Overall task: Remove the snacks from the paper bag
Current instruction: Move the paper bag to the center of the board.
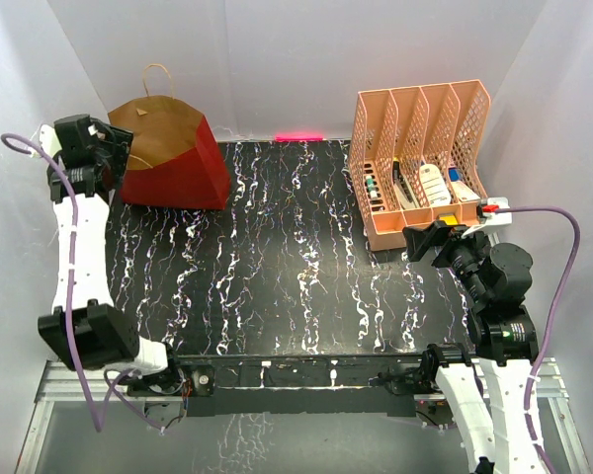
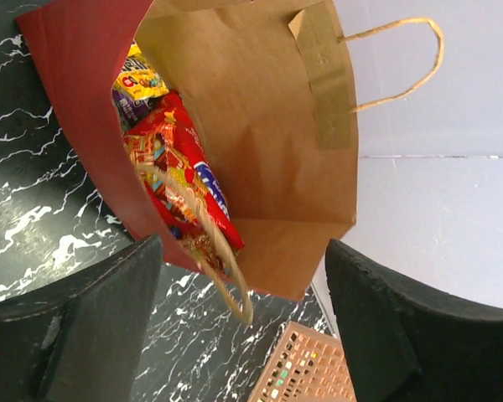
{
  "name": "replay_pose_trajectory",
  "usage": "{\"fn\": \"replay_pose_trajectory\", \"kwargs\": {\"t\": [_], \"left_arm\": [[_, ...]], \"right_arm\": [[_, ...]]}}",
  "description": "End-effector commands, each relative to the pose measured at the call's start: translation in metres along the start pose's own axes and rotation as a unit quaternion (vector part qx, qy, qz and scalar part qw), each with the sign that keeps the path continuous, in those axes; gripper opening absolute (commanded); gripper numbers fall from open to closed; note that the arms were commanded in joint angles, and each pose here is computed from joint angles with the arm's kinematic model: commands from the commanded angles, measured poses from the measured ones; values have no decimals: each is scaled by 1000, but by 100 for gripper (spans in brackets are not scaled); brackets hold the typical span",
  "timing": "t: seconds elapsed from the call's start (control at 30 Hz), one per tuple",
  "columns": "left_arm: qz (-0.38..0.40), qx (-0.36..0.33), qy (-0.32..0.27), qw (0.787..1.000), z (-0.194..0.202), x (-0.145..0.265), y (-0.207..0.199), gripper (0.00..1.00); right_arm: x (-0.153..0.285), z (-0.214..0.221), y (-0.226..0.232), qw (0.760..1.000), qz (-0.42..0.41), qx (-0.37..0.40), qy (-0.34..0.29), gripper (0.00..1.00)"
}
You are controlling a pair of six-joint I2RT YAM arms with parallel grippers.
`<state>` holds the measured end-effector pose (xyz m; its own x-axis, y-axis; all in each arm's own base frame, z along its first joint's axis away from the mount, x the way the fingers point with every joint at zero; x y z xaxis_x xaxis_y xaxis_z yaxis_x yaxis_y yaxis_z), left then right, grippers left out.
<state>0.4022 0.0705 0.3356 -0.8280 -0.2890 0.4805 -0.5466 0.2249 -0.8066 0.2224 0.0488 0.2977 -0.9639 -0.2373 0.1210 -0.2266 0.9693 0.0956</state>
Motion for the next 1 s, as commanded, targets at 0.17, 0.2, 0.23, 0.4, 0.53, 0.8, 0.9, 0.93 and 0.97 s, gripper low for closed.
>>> {"fn": "replay_pose_trajectory", "kwargs": {"t": [0.17, 0.2, 0.23, 0.4, 0.53, 0.8, 0.9, 0.93, 0.97], "left_arm": [[21, 21, 0, 1000, -6, -22, -24, 21], [23, 20, 9, 999, -3, -21, -24, 12], [26, 21, 16, 999, -1, -18, -24, 6], [43, 18, 58, 997, 16, 9, -16, 0], [62, 22, 101, 993, 35, 34, 0, 0], [110, 56, 202, 972, 75, 78, 13, 0], [130, 45, 227, 964, 91, 97, 8, 0], [135, 38, 236, 961, 98, 102, 7, 0], [144, 30, 245, 958, 106, 108, 4, 0]], "right_arm": [[1, -16, 1, 999, -1, 8, -34, 98], [1, -16, 1, 999, -1, 8, -33, 98], [1, -16, 1, 999, -2, 8, -34, 98], [1, -15, 1, 999, -4, 7, -33, 98], [0, -15, 3, 999, -9, 8, -35, 98], [-1, -14, 5, 999, -16, 7, -32, 98], [-1, -13, 5, 999, -17, 7, -31, 98], [-1, -13, 5, 999, -18, 6, -30, 98], [-1, -13, 5, 999, -18, 6, -30, 98]]}}
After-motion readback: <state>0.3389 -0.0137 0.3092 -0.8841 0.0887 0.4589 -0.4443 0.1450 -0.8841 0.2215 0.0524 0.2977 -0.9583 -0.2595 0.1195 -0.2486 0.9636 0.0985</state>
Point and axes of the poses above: each gripper's point midway between its finger pads, its own x axis back along the fingers, its own y axis along the line the jaws close on, z = x × y, the point moved 1 cm from there along x, back along the fingers, and after that the axes turned 10 degrees about x, right-handed, at the moved point
